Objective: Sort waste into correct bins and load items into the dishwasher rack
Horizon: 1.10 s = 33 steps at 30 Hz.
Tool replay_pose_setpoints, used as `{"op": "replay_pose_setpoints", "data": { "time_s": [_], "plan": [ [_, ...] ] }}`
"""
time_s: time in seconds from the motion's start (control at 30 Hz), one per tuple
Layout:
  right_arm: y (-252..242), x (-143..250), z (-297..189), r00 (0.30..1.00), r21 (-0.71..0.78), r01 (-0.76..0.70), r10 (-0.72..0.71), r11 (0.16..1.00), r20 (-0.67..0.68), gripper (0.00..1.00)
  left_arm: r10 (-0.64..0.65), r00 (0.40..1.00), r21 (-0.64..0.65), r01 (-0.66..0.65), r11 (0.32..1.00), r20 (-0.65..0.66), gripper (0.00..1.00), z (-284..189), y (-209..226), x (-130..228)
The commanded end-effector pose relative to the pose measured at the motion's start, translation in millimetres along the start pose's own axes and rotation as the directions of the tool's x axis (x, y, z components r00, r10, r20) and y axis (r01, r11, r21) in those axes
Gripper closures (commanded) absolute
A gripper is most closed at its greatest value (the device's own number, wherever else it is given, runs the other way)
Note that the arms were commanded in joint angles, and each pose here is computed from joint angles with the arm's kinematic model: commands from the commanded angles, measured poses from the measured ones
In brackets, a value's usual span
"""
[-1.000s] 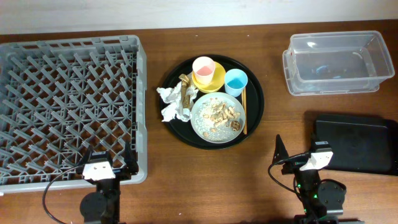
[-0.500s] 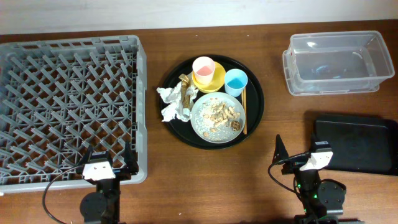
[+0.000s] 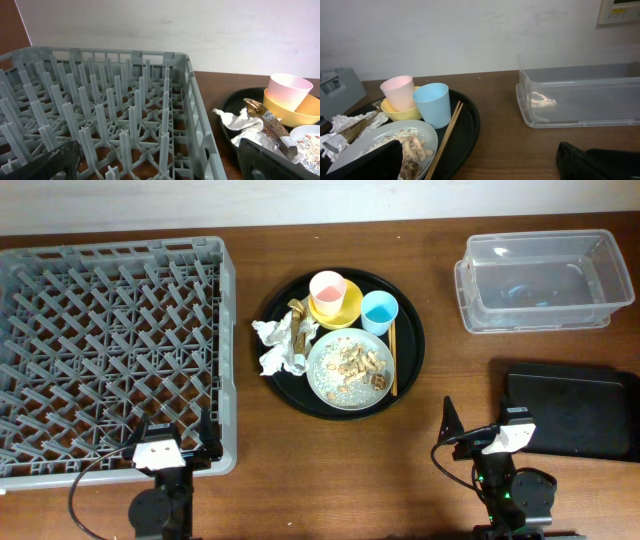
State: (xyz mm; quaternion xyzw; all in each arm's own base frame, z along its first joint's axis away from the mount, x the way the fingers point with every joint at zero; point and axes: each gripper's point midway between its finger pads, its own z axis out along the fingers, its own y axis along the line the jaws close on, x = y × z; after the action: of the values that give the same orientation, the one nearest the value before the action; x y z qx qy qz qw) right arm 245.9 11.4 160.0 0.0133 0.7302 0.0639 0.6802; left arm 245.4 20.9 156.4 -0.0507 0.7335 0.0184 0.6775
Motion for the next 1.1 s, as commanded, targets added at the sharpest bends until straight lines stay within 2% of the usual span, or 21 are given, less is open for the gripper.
{"op": "replay_pose_setpoints", "data": {
  "time_s": [0.0, 0.1, 0.2, 0.23, 0.27, 0.33, 0.43, 0.53, 0.67, 0.73, 0.8, 0.87, 0.97, 1.03, 1.07],
  "plan": [
    [-3, 2, 0, 1.0, 0.013, -0.004, 0.004, 1.0, -0.004, 0.01, 0.015, 1.0, 0.0, -0.015, 1.0, 0.001, 0.01, 0, 0, 0],
    [-3, 2, 0, 1.0, 0.013, -0.004, 0.004, 1.0, -0.004, 0.02, 0.013, 1.0, 0.037, -0.014, 0.999, 0.003, 0.01, 0, -6, 0],
    [-3, 2, 0, 1.0, 0.013, -0.004, 0.004, 1.0, -0.003, 0.02, -0.033, 0.999, 0.315, 0.031, 0.948, 0.003, 0.01, -9, -54, -4],
    [-3, 2, 0, 1.0, 0.013, -0.004, 0.004, 1.0, -0.004, 0.02, -0.029, 1.0, 0.485, 0.028, 0.874, -0.005, 0.01, -22, -83, -4],
    [-3, 2, 0, 1.0, 0.013, -0.004, 0.004, 1.0, -0.004, 0.02, -0.021, 1.0, 0.636, 0.016, 0.771, 0.0, 0.01, -40, -109, -6],
    [-3, 2, 0, 1.0, 0.013, -0.004, 0.004, 1.0, -0.004, 0.02, -0.011, 1.0, 0.763, -0.005, 0.647, 0.016, 0.01, -61, -131, -9],
    [-3, 2, 0, 1.0, 0.013, -0.004, 0.004, 1.0, -0.004, 0.02, -0.002, 0.999, 0.854, -0.038, 0.519, 0.045, 0.01, -84, -147, -13],
    [-3, 2, 0, 1.0, 0.013, -0.004, 0.004, 1.0, -0.004, 0.02, -0.055, 0.994, 0.859, -0.05, 0.509, 0.09, 0.01, -88, -148, -34],
    [-3, 2, 0, 1.0, 0.013, -0.004, 0.004, 1.0, -0.004, 0.02, -0.137, 0.96, 0.81, -0.126, 0.572, 0.246, 0.01, -93, -140, -88],
    [-3, 2, 0, 1.0, 0.013, -0.004, 0.004, 1.0, -0.003, 0.02, -0.121, 0.952, 0.774, -0.15, 0.616, 0.28, 0.0, -92, -136, -110],
    [-3, 2, 0, 1.0, 0.013, -0.004, 0.004, 1.0, -0.004, 0.02, -0.051, 0.959, 0.742, -0.182, 0.645, 0.279, 0.0, -87, -134, -127],
    [-3, 2, 0, 1.0, 0.013, -0.004, 0.004, 1.0, -0.004, 0.02, 0.013, 0.984, 0.716, -0.139, 0.684, 0.179, 0.01, -69, -130, -141],
    [-3, 2, 0, 1.0, 0.013, -0.004, 0.004, 1.0, -0.004, 0.02, 0.113, 0.994, 0.725, -0.07, 0.685, -0.011, 0.01, -40, -131, -154],
    [-3, 2, 0, 1.0, 0.013, -0.004, 0.004, 1.0, -0.004, 0.02, 0.136, 0.976, 0.758, 0.04, 0.651, -0.169, 0.01, -22, -138, -162],
    [-3, 2, 0, 1.0, 0.013, -0.004, 0.004, 1.0, -0.004, 0.02, 0.121, 0.956, 0.803, 0.153, 0.577, -0.268, 0.01, -16, -150, -171]
  ]
}}
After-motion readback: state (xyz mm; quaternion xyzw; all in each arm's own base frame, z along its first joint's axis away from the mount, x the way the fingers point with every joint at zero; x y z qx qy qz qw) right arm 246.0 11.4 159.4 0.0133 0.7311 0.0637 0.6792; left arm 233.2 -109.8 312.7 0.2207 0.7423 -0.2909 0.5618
